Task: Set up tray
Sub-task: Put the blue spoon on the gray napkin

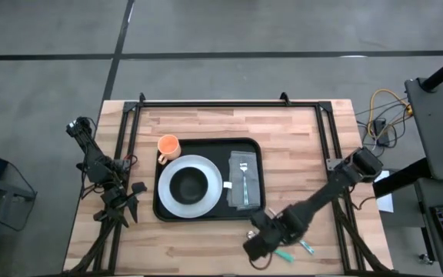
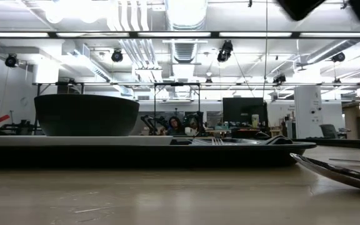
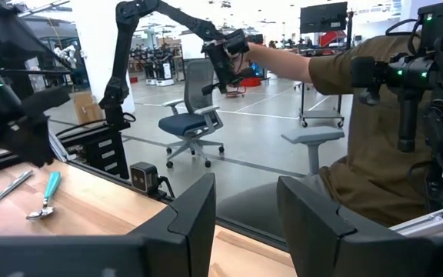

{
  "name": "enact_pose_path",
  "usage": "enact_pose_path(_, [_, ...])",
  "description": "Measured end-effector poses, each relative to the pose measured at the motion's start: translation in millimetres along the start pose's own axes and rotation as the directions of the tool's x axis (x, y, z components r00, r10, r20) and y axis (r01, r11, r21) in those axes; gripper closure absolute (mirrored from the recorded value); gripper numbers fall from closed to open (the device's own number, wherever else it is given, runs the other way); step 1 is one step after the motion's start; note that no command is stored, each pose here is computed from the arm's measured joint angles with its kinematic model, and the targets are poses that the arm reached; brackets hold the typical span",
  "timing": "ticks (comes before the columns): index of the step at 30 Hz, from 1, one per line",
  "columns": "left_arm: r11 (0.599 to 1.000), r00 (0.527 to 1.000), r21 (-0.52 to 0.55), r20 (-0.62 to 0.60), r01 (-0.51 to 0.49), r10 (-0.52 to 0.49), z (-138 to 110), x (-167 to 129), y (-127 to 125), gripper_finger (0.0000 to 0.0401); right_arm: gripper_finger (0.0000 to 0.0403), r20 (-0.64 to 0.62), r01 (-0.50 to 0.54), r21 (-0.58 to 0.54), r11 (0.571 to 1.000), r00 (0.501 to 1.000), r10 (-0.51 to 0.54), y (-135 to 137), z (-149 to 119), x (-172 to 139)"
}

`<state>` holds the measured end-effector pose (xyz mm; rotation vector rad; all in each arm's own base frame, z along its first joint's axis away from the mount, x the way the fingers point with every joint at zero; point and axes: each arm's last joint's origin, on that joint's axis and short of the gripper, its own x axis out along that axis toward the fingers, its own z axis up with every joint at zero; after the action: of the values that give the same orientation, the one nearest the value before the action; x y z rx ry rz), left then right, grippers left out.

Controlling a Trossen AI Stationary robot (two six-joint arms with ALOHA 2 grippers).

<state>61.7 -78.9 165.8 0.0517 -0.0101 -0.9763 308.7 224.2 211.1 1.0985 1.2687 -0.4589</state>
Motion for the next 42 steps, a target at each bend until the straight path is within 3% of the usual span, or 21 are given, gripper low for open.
enact_pose_path(12, [1.000, 1.000, 0.000, 0.000, 0.000, 0.000, 0.0, 0.0, 0.0, 0.0281, 0.0335, 0.094, 0.019, -0.143, 0.990, 0.996, -0.005, -8.0, -34.5, 2.8])
enact_pose_path(26, [1.000, 1.000, 0.000, 0.000, 0.000, 0.000, 0.0, 0.0, 0.0, 0.0281, 0.0335, 0.108, 0.116, -0.335, 0.935, 0.991, -0.085, -25.7, -31.6, 14.9])
enact_pose_path(32, [1.000, 1.000, 0.000, 0.000, 0.000, 0.000, 0.1, 0.0, 0.0, 0.0281, 0.0335, 0.100, 0.110, -0.419, 0.901, 0.992, -0.074, -36.9, -31.8, 28.0])
enact_pose_path(42, [1.000, 1.000, 0.000, 0.000, 0.000, 0.000, 0.0, 0.0, 0.0, 0.0281, 0.0335, 0.072, 0.060, -0.440, 0.896, 0.997, -0.031, -70.7, -30.7, 59.3])
